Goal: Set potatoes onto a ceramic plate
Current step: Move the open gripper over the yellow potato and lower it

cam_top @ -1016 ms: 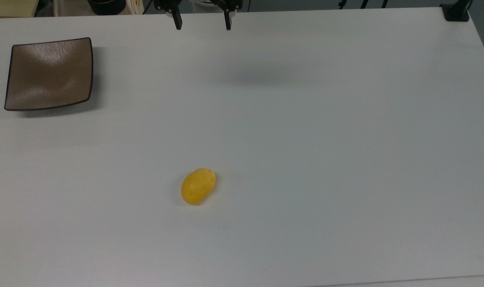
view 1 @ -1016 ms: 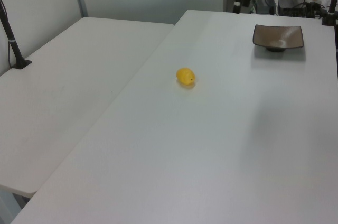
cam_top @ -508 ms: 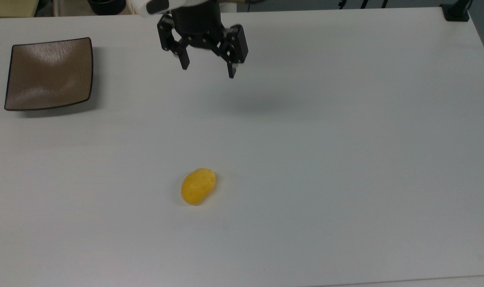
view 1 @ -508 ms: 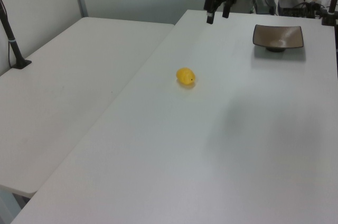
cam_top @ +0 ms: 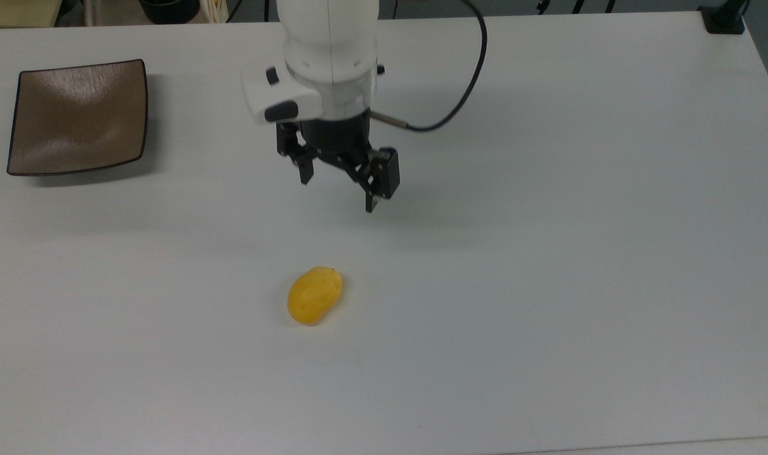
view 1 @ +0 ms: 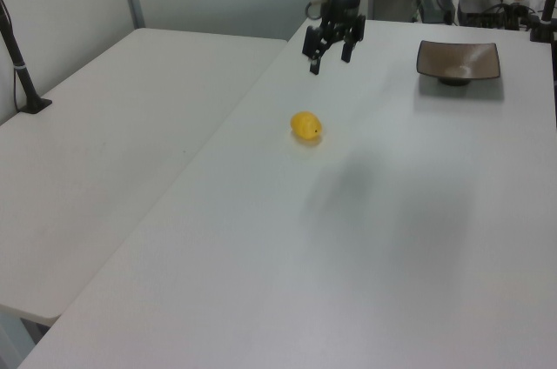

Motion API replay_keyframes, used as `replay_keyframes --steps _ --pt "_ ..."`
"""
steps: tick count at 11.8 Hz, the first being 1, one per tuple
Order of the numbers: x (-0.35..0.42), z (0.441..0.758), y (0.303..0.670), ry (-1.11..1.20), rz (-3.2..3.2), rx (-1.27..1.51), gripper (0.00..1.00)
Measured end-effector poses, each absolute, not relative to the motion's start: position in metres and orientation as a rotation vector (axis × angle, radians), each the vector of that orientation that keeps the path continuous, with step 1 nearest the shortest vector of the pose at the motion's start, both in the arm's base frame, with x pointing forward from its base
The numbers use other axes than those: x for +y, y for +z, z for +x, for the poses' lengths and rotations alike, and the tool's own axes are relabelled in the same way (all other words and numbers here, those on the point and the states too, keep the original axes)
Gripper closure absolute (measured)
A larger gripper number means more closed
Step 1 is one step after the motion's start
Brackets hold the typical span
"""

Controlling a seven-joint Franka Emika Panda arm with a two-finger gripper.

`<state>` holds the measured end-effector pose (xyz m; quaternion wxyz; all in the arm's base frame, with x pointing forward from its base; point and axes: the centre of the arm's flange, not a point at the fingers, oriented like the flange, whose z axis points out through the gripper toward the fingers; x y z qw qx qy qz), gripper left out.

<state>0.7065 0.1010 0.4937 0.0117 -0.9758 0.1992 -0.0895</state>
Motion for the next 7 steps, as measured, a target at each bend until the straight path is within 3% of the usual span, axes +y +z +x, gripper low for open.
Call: replay_keyframes --steps 7 --pt "0.096 0.748 0.426 -0.511 -3.061 0.579 0.00"
